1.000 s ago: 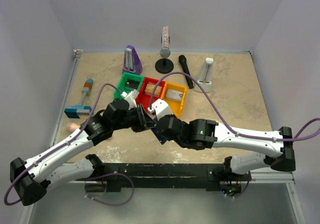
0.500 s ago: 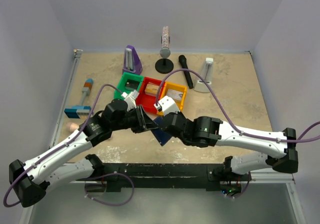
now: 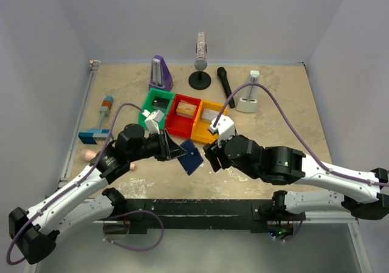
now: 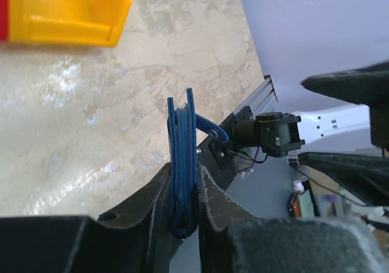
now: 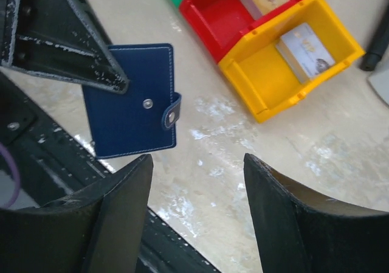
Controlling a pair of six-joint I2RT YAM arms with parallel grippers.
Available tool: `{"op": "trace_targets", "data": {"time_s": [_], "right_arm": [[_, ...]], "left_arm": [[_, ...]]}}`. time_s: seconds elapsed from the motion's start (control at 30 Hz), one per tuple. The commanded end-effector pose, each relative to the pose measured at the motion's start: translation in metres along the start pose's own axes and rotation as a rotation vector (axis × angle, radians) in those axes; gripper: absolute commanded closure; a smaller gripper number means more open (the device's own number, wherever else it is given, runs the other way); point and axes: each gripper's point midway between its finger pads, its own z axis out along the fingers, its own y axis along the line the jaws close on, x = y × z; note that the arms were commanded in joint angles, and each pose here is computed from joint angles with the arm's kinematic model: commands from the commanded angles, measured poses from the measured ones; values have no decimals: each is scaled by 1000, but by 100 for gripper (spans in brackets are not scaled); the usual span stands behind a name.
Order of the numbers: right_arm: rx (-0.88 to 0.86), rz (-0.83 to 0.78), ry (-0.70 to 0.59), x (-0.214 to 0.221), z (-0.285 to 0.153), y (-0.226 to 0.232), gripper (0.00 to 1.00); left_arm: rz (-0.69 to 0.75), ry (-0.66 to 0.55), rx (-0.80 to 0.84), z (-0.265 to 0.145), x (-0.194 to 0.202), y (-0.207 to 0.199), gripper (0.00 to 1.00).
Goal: Take the credit cards out of the card holder
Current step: Open the card holder.
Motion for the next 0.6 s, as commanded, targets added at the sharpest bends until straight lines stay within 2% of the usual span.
{"op": "trace_targets", "data": {"time_s": [0.0, 0.1, 0.2, 0.4, 0.57], "right_arm": [[-194, 113, -99, -25, -13, 24, 34], [-313, 171, -134, -33, -27, 32, 33], [-402, 226, -181, -42, -41, 36, 25], [-432, 250, -180, -45, -54, 34, 21], [-505, 290, -204, -47, -69, 37, 21]], "left_arm": [[308, -139, 281, -18, -18, -47, 100], [448, -191, 420, -33, -16, -67, 100], [524, -211, 508, -40, -10, -75, 100], [660, -98, 790, -56, 26, -98, 100], [744, -123, 911, -75, 38, -106, 100]]}}
